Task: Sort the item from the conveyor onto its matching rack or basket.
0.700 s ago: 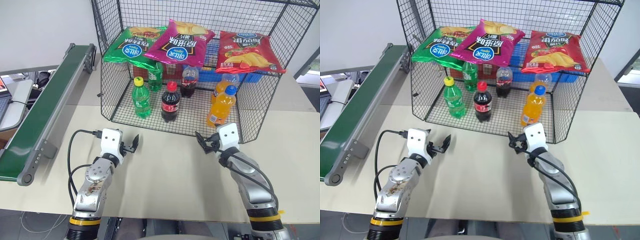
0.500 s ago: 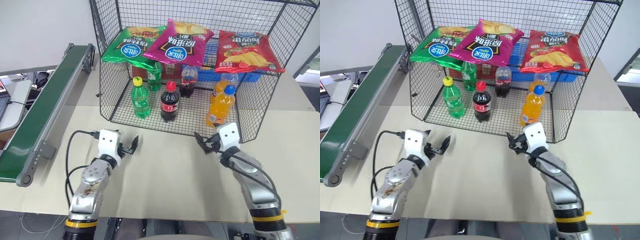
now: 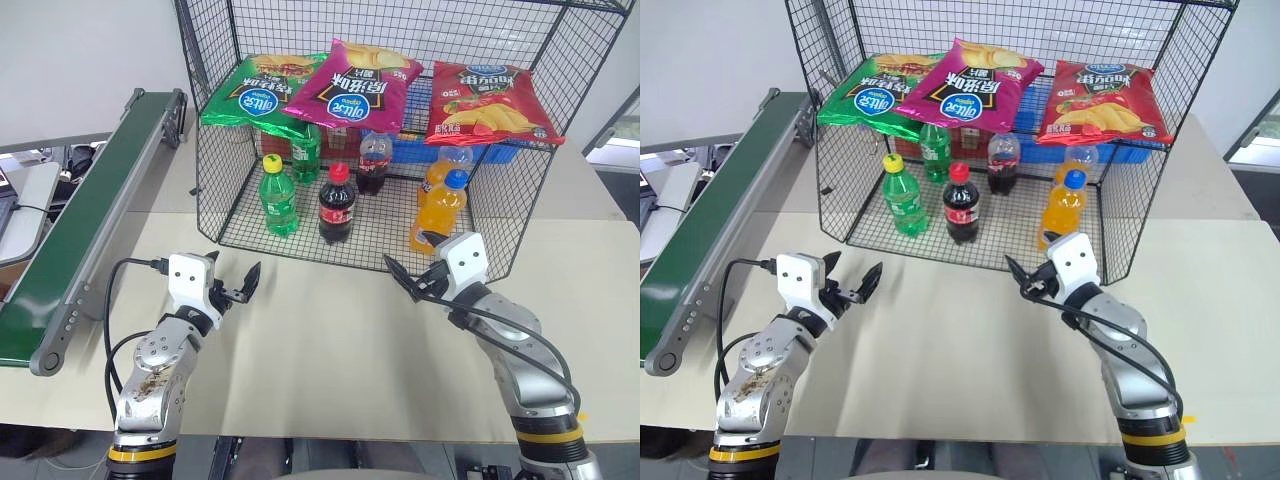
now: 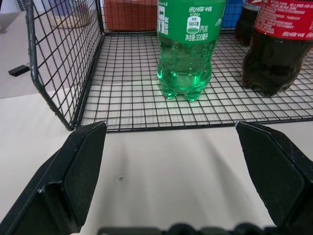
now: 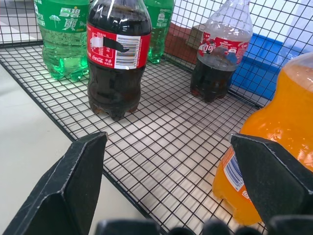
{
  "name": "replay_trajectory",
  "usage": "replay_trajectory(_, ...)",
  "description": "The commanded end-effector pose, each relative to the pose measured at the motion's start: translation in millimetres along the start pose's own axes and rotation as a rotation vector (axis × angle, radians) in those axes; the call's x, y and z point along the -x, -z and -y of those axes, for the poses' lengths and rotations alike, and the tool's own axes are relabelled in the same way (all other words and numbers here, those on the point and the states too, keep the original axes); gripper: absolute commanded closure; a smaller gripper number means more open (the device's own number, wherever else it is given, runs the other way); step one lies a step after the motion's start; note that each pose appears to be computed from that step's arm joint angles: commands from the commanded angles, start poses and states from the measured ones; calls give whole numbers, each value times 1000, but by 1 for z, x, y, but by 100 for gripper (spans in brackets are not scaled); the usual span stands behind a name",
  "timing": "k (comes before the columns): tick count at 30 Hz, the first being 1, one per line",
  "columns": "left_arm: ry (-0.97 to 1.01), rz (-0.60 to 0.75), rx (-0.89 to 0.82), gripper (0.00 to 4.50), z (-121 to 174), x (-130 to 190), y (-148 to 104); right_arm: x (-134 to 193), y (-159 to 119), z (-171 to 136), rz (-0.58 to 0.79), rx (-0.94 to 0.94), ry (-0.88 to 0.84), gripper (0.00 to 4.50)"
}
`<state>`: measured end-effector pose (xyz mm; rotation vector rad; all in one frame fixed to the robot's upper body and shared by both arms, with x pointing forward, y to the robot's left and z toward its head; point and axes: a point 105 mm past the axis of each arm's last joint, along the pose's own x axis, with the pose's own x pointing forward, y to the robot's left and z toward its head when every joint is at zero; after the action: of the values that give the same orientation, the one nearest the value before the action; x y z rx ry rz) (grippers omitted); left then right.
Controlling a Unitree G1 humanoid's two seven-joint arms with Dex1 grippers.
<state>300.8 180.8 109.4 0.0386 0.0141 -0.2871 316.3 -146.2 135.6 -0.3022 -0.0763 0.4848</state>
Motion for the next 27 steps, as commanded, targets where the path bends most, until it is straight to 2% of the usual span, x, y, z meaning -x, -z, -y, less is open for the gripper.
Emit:
replay_trajectory(1,18,45,-34,0,-1,-1,-12,1,-13,4,43,18,18,9)
replay_trajectory(27,49,66,-80,0,-7,-6,-20,-2,-17,5,59,20,40,9)
